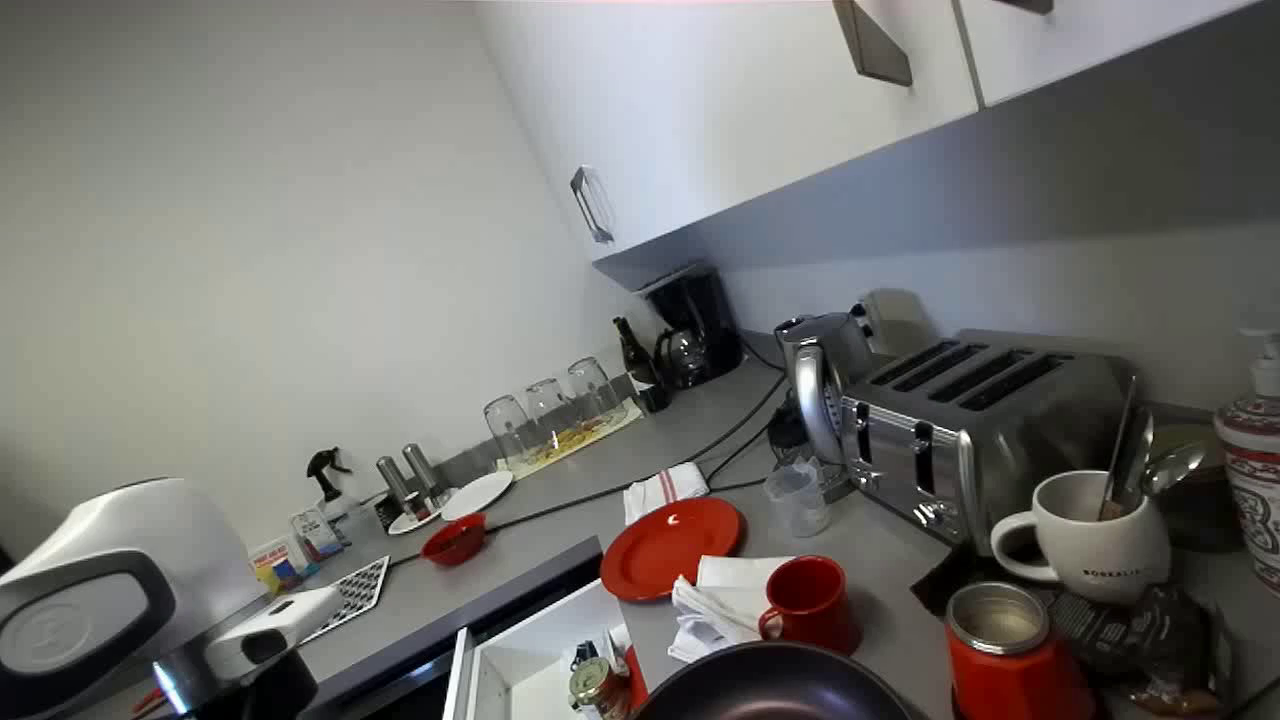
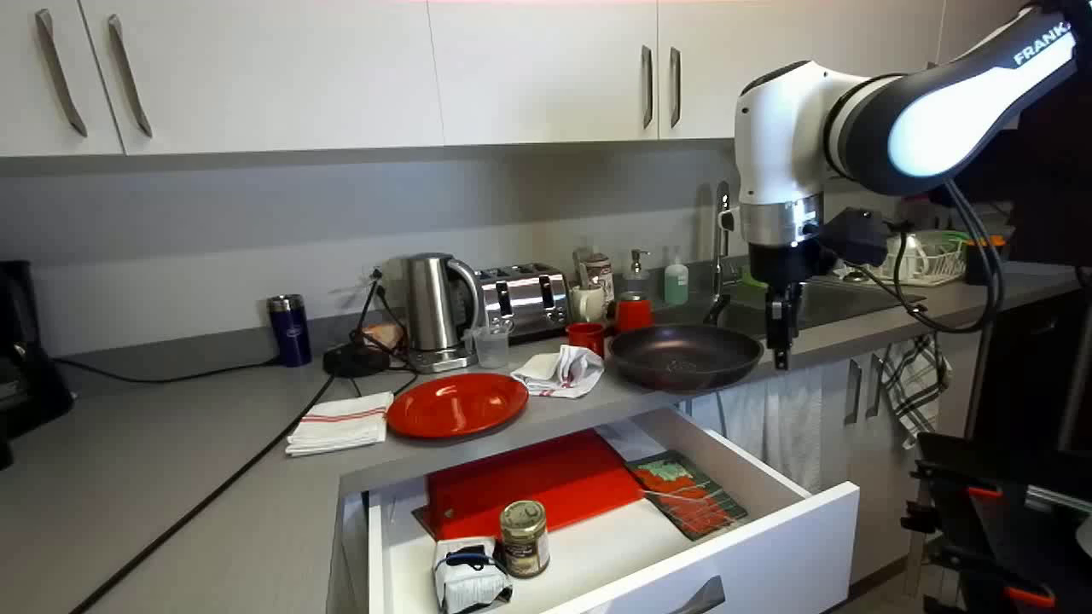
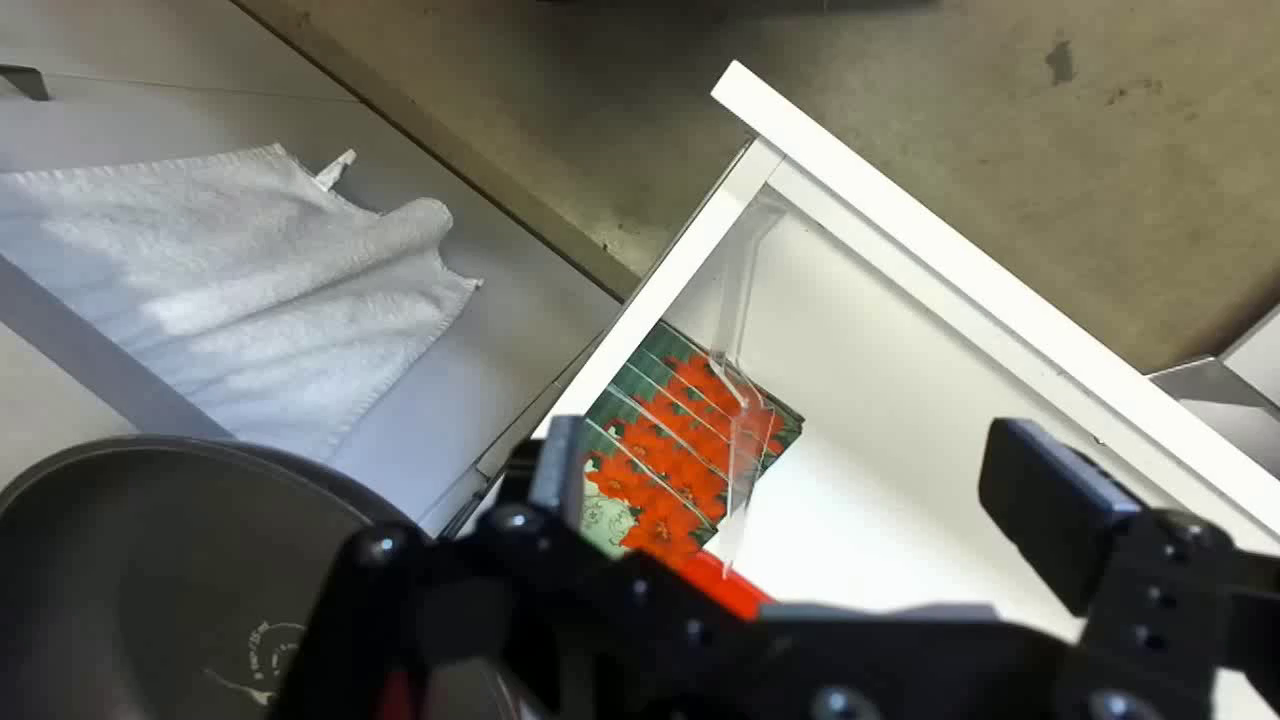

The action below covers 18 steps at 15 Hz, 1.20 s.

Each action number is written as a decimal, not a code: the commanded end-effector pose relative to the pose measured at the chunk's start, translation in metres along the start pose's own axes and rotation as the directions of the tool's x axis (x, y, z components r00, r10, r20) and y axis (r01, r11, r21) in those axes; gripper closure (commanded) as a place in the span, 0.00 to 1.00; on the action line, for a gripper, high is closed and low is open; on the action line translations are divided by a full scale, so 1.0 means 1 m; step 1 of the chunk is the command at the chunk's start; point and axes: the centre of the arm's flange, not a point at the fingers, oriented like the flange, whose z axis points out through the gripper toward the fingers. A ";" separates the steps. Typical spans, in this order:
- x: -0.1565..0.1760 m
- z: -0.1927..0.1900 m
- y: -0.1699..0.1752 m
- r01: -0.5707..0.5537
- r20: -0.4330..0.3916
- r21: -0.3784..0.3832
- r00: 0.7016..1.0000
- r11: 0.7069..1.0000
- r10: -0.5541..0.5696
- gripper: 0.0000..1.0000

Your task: Move the cup to the other side of the pen

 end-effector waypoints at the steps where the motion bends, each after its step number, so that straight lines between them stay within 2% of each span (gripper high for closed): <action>1: 0.000 0.000 0.000 0.000 0.000 0.000 1.000 1.000 0.000 0.00; 11: 0.007 0.005 0.004 0.017 0.016 -0.013 1.000 1.000 -0.017 0.00; 15: 0.022 0.011 0.022 0.055 0.013 -0.059 0.998 0.997 -0.055 0.00; 18: 0.037 0.005 0.041 0.110 -0.018 -0.073 0.994 0.991 -0.112 0.00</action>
